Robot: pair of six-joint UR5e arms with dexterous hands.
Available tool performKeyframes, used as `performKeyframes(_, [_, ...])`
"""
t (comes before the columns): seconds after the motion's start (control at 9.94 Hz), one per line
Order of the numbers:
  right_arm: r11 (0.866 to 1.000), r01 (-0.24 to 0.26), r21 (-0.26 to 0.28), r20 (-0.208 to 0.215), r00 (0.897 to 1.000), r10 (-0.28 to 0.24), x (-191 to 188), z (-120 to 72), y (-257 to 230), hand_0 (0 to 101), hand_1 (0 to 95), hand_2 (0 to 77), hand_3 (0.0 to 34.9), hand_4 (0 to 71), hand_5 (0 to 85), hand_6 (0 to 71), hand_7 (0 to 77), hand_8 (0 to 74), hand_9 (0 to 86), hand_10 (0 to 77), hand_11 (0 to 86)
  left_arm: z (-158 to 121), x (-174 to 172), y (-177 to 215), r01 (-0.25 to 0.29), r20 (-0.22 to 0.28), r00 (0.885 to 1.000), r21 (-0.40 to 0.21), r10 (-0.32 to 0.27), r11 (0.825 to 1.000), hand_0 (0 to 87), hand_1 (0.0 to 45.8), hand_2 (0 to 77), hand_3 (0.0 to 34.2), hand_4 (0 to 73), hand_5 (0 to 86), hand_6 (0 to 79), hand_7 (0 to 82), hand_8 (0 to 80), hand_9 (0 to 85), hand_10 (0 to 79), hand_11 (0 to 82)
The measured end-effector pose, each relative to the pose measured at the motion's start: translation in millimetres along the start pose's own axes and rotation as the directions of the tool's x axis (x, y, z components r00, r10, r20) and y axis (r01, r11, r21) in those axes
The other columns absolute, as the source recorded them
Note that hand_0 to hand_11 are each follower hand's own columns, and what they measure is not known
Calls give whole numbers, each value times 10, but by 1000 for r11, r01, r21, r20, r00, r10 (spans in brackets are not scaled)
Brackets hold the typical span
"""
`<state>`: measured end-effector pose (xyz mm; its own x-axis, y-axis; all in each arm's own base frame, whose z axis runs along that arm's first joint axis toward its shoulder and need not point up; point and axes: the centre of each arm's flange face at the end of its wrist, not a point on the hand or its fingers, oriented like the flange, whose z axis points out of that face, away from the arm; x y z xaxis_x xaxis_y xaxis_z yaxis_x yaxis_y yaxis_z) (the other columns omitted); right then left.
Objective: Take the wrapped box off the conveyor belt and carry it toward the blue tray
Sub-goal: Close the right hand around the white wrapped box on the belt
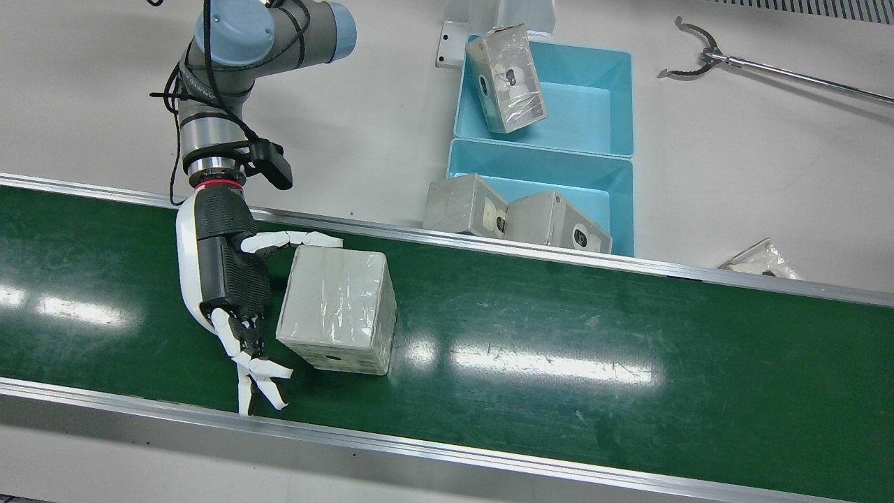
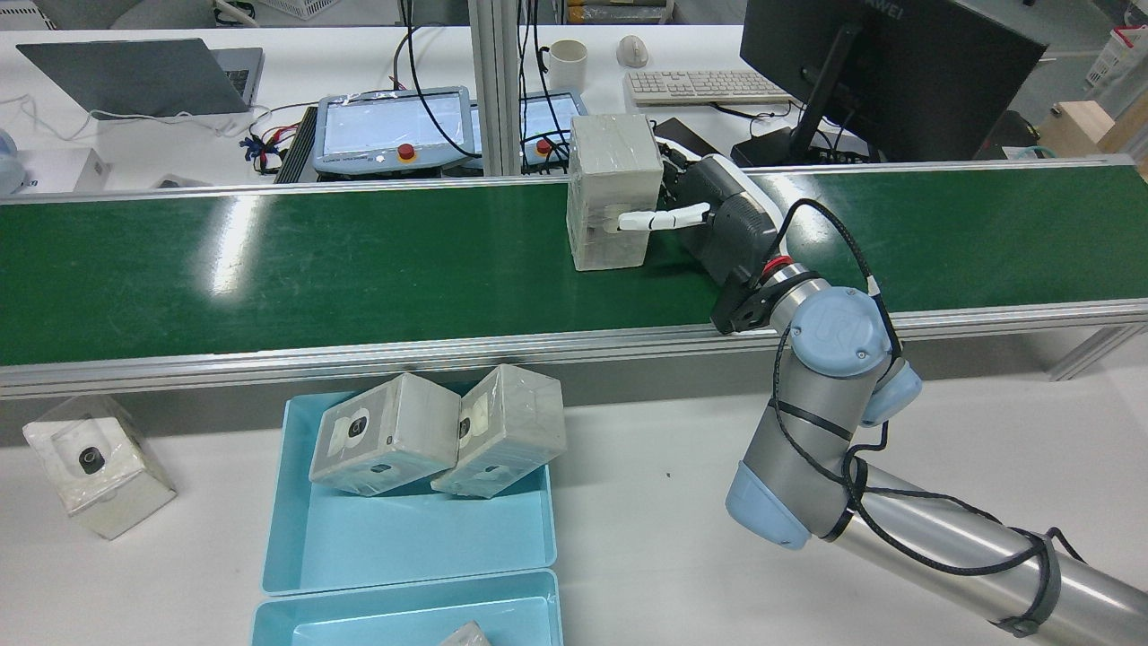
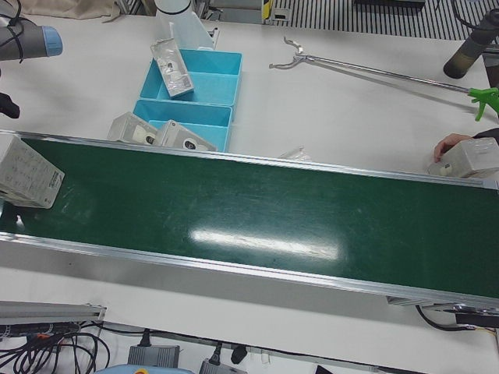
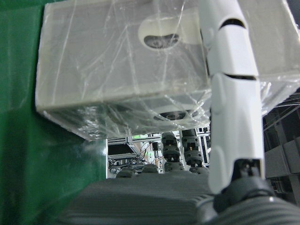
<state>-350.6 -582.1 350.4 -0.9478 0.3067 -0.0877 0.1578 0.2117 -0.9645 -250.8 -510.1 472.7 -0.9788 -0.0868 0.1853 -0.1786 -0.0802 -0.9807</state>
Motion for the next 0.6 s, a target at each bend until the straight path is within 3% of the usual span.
performKeyframes(0.3, [1000, 2, 2, 3, 1000, -2, -20, 0, -8, 495, 175, 125, 36, 60, 235, 0, 27, 0, 22, 0, 5, 0, 0, 0, 0, 0, 1000, 0, 0, 1000, 0, 0, 11, 0, 0, 11, 5, 0, 5, 0, 5, 5])
performKeyframes(0.5, [1000, 6, 7, 6, 1000, -6, -43, -3, -19, 494, 175, 125, 48, 60, 235, 16, 27, 0, 16, 0, 5, 0, 0, 0, 0, 0, 1000, 0, 0, 1000, 0, 0, 11, 0, 0, 11, 5, 0, 5, 0, 5, 5])
performKeyframes(0.6, [1000, 11, 15, 6, 1000, -12, -59, -9, -29, 507, 202, 185, 124, 44, 229, 11, 55, 0, 16, 0, 5, 0, 0, 0, 0, 0, 1000, 0, 0, 1000, 0, 0, 11, 0, 0, 11, 5, 5, 5, 5, 0, 5])
